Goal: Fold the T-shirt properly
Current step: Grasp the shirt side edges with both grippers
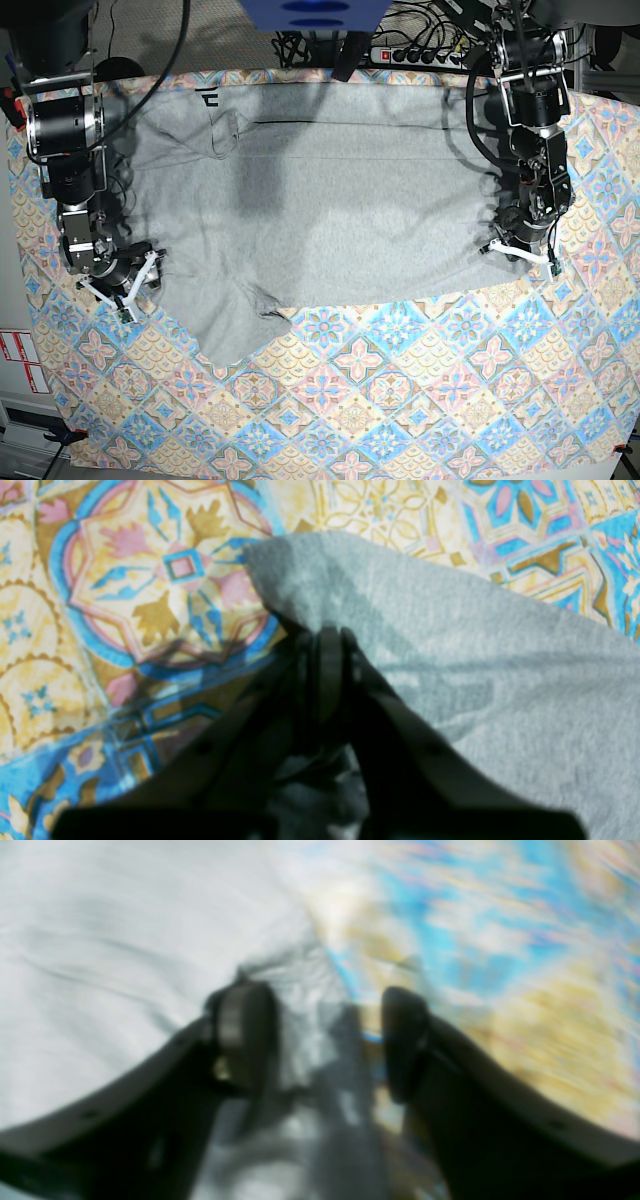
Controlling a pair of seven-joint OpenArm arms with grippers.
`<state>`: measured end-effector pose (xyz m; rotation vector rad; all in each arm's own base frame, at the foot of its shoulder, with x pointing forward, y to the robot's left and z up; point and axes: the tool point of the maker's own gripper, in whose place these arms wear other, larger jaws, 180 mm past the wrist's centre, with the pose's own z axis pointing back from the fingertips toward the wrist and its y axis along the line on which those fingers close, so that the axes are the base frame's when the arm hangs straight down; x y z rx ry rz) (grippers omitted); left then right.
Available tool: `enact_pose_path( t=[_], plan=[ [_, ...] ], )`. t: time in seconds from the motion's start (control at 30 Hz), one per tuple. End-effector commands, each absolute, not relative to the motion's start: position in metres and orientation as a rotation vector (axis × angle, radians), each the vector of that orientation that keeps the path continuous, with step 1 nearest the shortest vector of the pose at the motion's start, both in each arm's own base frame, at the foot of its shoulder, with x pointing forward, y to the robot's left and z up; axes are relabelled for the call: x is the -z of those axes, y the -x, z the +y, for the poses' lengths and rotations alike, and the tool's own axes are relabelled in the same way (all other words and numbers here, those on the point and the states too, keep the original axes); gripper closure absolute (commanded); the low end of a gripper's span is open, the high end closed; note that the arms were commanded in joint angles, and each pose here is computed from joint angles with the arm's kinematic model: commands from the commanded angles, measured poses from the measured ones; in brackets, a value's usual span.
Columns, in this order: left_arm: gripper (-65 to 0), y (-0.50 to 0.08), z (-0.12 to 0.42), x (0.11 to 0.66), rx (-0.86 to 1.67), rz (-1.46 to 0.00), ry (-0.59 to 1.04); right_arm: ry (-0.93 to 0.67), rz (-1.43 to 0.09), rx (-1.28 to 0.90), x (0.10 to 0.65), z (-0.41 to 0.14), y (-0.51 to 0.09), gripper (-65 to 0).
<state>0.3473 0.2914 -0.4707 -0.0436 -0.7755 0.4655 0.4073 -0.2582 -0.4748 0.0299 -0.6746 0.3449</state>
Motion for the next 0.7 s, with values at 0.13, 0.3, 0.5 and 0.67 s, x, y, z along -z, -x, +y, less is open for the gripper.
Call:
enact_pose_path(
  t=[0.13, 0.3, 0.5, 0.67],
  plan=[
    [0.0, -0.352, 0.3, 0.463, -0.464, -0.79, 0.025, -0.194, -0.698, -0.298, 0.471, -0.242, -0.399, -14.2],
    [0.0, -0.352, 0.299, 0.463, -0.463, -0.789, 0.027, -0.199, -0.7, -0.293, 0.471, -0.241, -0.399, -6.7],
    [0.0, -0.352, 0.299, 0.463, -0.464, -0.79, 0.027, -0.203, -0.739, -0.252, 0.462, -0.248, -0.406, -0.1],
    [0.0, -0.348, 0.299, 0.466, -0.465, -0.782, 0.024, -0.205, -0.821, -0.202, 0.441, -0.255, -0.422, -0.5]
  ],
)
